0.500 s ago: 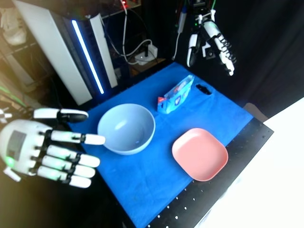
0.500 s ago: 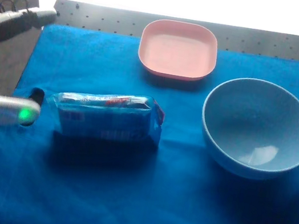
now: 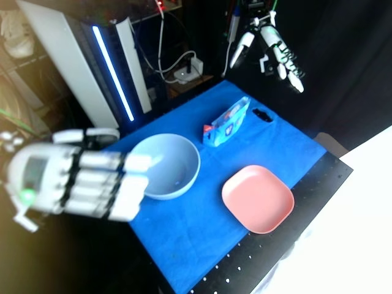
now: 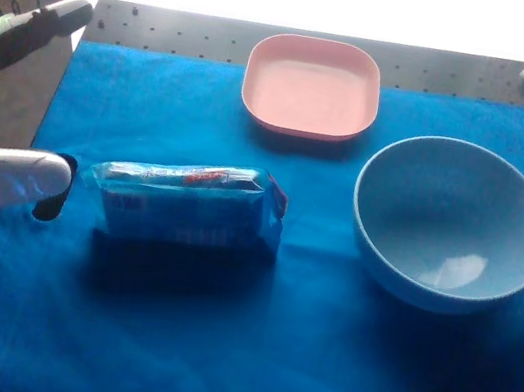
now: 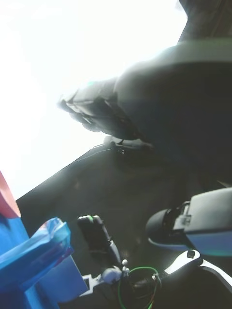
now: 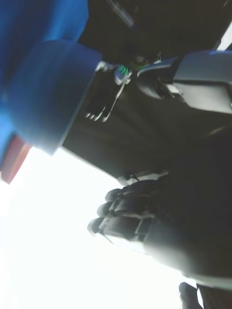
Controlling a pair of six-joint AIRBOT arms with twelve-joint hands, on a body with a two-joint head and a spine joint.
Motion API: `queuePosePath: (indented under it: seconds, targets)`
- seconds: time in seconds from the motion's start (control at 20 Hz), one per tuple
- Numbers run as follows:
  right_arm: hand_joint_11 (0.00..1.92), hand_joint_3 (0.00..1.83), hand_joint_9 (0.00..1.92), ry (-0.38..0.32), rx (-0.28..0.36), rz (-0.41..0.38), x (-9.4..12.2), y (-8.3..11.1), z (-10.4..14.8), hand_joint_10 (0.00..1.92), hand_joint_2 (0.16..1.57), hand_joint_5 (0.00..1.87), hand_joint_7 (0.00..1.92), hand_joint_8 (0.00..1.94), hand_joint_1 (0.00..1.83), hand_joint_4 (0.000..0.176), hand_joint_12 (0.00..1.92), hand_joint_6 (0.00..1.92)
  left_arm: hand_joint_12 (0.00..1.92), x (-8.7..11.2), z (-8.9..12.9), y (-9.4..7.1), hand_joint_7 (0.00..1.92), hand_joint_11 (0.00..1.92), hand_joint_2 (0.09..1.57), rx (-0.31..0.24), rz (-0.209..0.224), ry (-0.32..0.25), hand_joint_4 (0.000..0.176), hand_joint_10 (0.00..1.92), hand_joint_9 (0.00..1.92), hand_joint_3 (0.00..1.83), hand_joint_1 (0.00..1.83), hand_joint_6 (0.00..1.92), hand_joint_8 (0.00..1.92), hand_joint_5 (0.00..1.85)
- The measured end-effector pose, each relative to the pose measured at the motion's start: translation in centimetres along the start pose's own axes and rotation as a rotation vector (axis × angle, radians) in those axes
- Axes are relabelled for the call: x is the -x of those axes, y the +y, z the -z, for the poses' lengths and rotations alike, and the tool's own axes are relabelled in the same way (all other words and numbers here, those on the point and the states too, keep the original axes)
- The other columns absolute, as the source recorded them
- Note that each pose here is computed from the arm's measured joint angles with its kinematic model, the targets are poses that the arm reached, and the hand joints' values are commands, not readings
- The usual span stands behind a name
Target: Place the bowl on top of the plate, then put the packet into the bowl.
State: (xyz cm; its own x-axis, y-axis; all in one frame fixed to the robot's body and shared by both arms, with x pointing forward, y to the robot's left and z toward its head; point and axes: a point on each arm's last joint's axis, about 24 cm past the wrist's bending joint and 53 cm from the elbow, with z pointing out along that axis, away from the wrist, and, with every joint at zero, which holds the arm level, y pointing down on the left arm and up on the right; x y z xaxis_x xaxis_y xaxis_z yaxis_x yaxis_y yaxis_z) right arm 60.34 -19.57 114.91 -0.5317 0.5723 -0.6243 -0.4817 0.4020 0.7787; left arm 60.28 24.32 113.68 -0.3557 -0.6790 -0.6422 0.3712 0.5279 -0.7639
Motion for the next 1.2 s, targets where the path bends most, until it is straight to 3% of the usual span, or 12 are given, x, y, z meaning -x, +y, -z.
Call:
queuePosePath:
  seconds: [0.05, 0.1, 0.15, 0.35, 0.4, 0.5, 0.6, 0.7, 0.75, 0.8, 1.1, 1.2]
  targets:
    - [0.00, 0.01, 0.00, 0.061, 0.014, 0.035, -1.2, 0.6, -0.8, 0.00, 0.87, 0.00, 0.00, 0.00, 0.68, 0.126, 0.00, 0.00, 0.00, 0.0, 0.0, 0.0, 0.00, 0.00, 0.95, -0.002, -0.001, 0.002, 0.176, 0.00, 0.00, 0.00, 0.36, 0.00, 0.00, 0.00]
    - [0.00, 0.00, 0.00, 0.118, 0.023, 0.069, -2.3, 1.0, -1.3, 0.00, 0.82, 0.00, 0.00, 0.00, 0.62, 0.166, 0.00, 0.00, 0.00, -0.1, 0.1, 0.0, 0.00, 0.00, 0.96, -0.002, -0.002, 0.002, 0.176, 0.00, 0.00, 0.00, 0.36, 0.00, 0.00, 0.00]
    - [0.00, 0.00, 0.00, 0.194, 0.004, 0.128, -3.8, 0.7, -1.9, 0.00, 0.78, 0.00, 0.00, 0.00, 0.54, 0.176, 0.00, 0.00, 0.00, -0.1, 0.1, 0.1, 0.00, 0.00, 0.96, 0.003, -0.002, 0.003, 0.176, 0.00, 0.00, 0.00, 0.37, 0.00, 0.00, 0.00]
    - [0.00, 0.02, 0.00, 0.328, -0.022, 0.261, -5.8, 0.4, -3.1, 0.00, 0.87, 0.00, 0.00, 0.00, 0.43, 0.176, 0.00, 0.00, 0.00, -0.1, 0.1, 0.1, 0.00, 0.00, 0.98, 0.001, -0.001, 0.005, 0.176, 0.00, 0.00, 0.00, 0.36, 0.00, 0.00, 0.00]
    - [0.00, 0.02, 0.00, 0.351, -0.026, 0.287, -6.1, 0.3, -3.3, 0.00, 0.86, 0.00, 0.00, 0.00, 0.46, 0.176, 0.00, 0.00, 0.00, -0.2, 0.1, 0.0, 0.00, 0.00, 0.98, 0.000, -0.001, 0.006, 0.168, 0.00, 0.00, 0.00, 0.35, 0.00, 0.00, 0.00]
    - [0.00, 0.00, 0.00, 0.374, -0.043, 0.302, -6.8, -0.4, -3.4, 0.00, 0.84, 0.00, 0.00, 0.00, 0.47, 0.157, 0.00, 0.00, 0.00, -0.1, 0.1, 0.1, 0.00, 0.00, 0.98, 0.002, 0.000, 0.003, 0.176, 0.00, 0.00, 0.00, 0.39, 0.00, 0.00, 0.00]
    - [0.04, 0.00, 0.01, 0.406, -0.087, 0.311, -7.8, -2.1, -3.6, 0.00, 0.79, 0.06, 0.01, 0.00, 0.55, 0.117, 0.02, 0.02, 0.00, -0.1, 0.1, 0.1, 0.00, 0.00, 0.98, 0.002, 0.000, 0.003, 0.176, 0.00, 0.00, 0.00, 0.44, 0.00, 0.00, 0.00]
    - [0.08, 0.00, 0.07, 0.425, -0.119, 0.295, -8.3, -3.4, -3.8, 0.01, 0.86, 0.15, 0.09, 0.01, 0.58, 0.058, 0.04, 0.01, 0.00, -0.2, 0.3, 0.1, 0.00, 0.00, 0.96, 0.001, 0.002, 0.004, 0.176, 0.00, 0.00, 0.00, 0.47, 0.00, 0.00, 0.00]
    - [0.10, 0.00, 0.10, 0.437, -0.136, 0.284, -8.6, -4.1, -3.9, 0.01, 0.88, 0.21, 0.13, 0.00, 0.65, 0.015, 0.05, 0.01, 0.00, -0.3, 0.4, 0.1, 0.00, 0.00, 0.96, 0.002, 0.001, 0.005, 0.176, 0.00, 0.00, 0.00, 0.47, 0.00, 0.00, 0.00]
    - [0.13, 0.00, 0.13, 0.450, -0.151, 0.277, -9.1, -4.7, -4.1, 0.02, 0.89, 0.25, 0.15, 0.01, 0.69, 0.000, 0.07, 0.02, 0.00, -0.3, 0.4, 0.2, 0.00, 0.00, 0.96, 0.004, 0.001, 0.005, 0.176, 0.00, 0.00, 0.00, 0.48, 0.00, 0.00, 0.00]
    - [0.25, 0.00, 0.28, 0.446, -0.136, 0.242, -10.2, -4.9, -5.1, 0.00, 0.98, 0.39, 0.29, 0.00, 0.88, 0.000, 0.18, 0.00, 0.00, -0.2, 0.6, 0.1, 0.00, 0.00, 0.95, 0.004, 0.010, -0.005, 0.176, 0.00, 0.00, 0.00, 0.47, 0.00, 0.00, 0.00]
    - [0.29, 0.00, 0.42, 0.442, -0.127, 0.230, -10.4, -4.6, -5.3, 0.01, 1.10, 0.54, 0.44, 0.00, 1.09, 0.000, 0.26, 0.01, 0.00, -0.2, 0.6, 0.0, 0.00, 0.00, 0.95, 0.001, 0.010, -0.007, 0.176, 0.00, 0.00, 0.00, 0.52, 0.00, 0.00, 0.00]
